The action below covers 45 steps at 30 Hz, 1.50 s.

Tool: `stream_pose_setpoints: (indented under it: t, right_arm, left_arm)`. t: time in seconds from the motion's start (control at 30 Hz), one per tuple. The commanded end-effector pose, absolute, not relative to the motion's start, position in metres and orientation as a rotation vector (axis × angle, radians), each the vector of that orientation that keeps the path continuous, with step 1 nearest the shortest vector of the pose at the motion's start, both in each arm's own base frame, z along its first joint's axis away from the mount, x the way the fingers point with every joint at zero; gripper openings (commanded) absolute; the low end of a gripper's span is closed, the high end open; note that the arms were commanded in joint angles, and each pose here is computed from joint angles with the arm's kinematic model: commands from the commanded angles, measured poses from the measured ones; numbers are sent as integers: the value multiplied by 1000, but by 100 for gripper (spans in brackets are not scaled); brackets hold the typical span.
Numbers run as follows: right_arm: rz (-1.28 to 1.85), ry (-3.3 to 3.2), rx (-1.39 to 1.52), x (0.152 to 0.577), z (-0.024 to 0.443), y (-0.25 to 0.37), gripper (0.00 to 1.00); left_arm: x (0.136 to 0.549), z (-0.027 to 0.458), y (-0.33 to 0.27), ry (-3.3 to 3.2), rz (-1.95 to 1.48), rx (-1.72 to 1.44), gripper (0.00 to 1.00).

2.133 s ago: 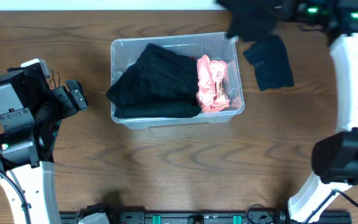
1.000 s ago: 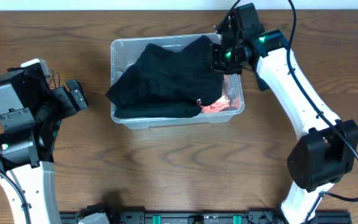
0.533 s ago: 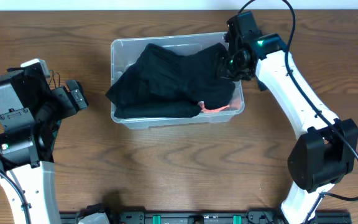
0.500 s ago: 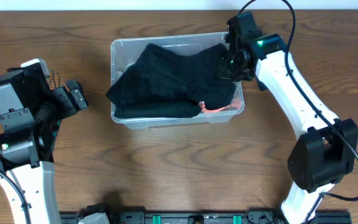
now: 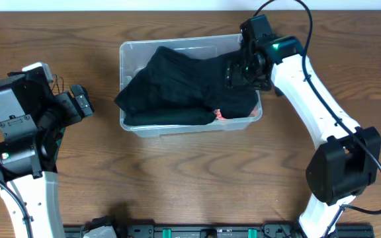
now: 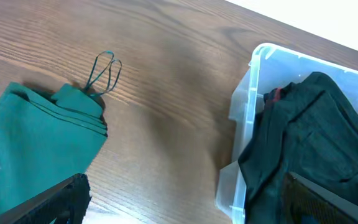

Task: Pack container
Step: 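Carry the black clothing over the bin and lower it onto the sweatshirt, then release the black clothing and move the right gripper toward the navy clothing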

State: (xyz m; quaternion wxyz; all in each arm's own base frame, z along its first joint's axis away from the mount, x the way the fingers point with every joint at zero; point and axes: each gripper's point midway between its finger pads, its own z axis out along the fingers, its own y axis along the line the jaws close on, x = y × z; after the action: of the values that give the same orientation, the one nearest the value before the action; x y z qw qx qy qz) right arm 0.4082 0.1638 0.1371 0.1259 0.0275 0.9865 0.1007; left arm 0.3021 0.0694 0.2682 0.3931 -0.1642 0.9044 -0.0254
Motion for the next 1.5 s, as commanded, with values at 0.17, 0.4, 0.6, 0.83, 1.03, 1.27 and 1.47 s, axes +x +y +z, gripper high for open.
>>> stream_pose_setpoints:
  t: [0.17,0.4,0.6,0.83,1.03,1.27,1.47]
  right_arm:
    - [251,2511,-2,428,294,148,72]
    - [197,2522,-140,411,299,166,1]
    - [-67,2653,-234,412,229,181,1]
    - [-282,2797,-209,416,160,175,1]
    - [-325,2857,-210,417,131,176,1]
    - [-293,2951,-205,407,96,183,1]
    - [-171,3020,-198,397,74,197,1]
  left_arm:
    - [303,274,69,2282,-72,-416,98]
    - [303,274,69,2282,-72,-416,98]
    - [303,274,69,2282,-72,-416,98]
    - [303,274,69,2282,-72,-416,98]
    - [303,274,69,2282,-72,-416,98]
    - [303,274,69,2282,-72,-416,98]
    - [303,274,69,2282,-72,-416,98]
